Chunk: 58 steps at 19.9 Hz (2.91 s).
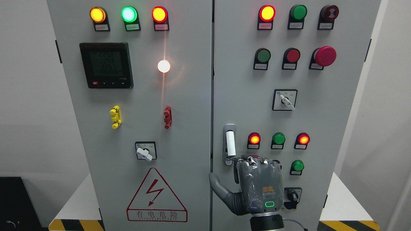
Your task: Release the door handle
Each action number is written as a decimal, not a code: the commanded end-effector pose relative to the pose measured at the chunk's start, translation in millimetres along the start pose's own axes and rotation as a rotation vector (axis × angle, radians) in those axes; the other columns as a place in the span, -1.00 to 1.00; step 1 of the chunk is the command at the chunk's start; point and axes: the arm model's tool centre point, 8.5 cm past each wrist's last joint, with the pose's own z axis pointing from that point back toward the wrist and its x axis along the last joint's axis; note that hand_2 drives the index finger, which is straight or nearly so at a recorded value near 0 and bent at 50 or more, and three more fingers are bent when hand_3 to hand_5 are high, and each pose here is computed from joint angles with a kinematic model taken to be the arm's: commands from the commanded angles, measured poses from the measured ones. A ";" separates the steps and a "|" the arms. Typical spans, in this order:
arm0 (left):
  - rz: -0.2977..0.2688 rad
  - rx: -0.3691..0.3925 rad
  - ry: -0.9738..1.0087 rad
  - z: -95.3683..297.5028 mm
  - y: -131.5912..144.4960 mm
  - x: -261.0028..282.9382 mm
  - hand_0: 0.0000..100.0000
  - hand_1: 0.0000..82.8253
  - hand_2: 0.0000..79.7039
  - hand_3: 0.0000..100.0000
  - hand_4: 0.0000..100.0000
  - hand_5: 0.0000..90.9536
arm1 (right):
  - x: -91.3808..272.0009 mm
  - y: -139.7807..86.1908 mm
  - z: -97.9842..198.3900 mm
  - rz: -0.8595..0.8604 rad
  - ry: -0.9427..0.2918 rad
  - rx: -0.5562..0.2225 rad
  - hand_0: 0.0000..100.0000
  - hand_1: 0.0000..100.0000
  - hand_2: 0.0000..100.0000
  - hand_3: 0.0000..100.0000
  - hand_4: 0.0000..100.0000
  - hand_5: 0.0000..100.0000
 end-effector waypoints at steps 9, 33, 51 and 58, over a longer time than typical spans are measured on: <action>0.002 0.000 0.009 0.7 0.0 -6.0 -0.76 0.34 -1.00 -1.00 -1.00 -1.00 | -10.7 16.2 -23.5 0.042 0.021 0.022 -0.56 -0.28 0.90 1.00 1.00 1.00; 0.002 0.000 0.009 0.7 -0.1 -6.0 -0.76 0.34 -1.00 -1.00 -1.00 -1.00 | -20.2 15.5 -29.3 0.052 0.046 0.012 -0.44 -0.24 0.89 1.00 1.00 1.00; 0.002 0.002 0.009 0.8 0.9 -6.0 -0.76 0.34 -1.00 -1.00 -1.00 -1.00 | -23.1 15.0 -29.7 0.054 0.055 0.009 -0.32 -0.21 0.89 1.00 1.00 1.00; 0.002 0.000 0.009 0.7 -0.1 -6.0 -0.76 0.34 -1.00 -1.00 -1.00 -1.00 | -23.3 14.1 -29.4 0.050 0.057 0.005 -0.29 -0.19 0.89 1.00 1.00 1.00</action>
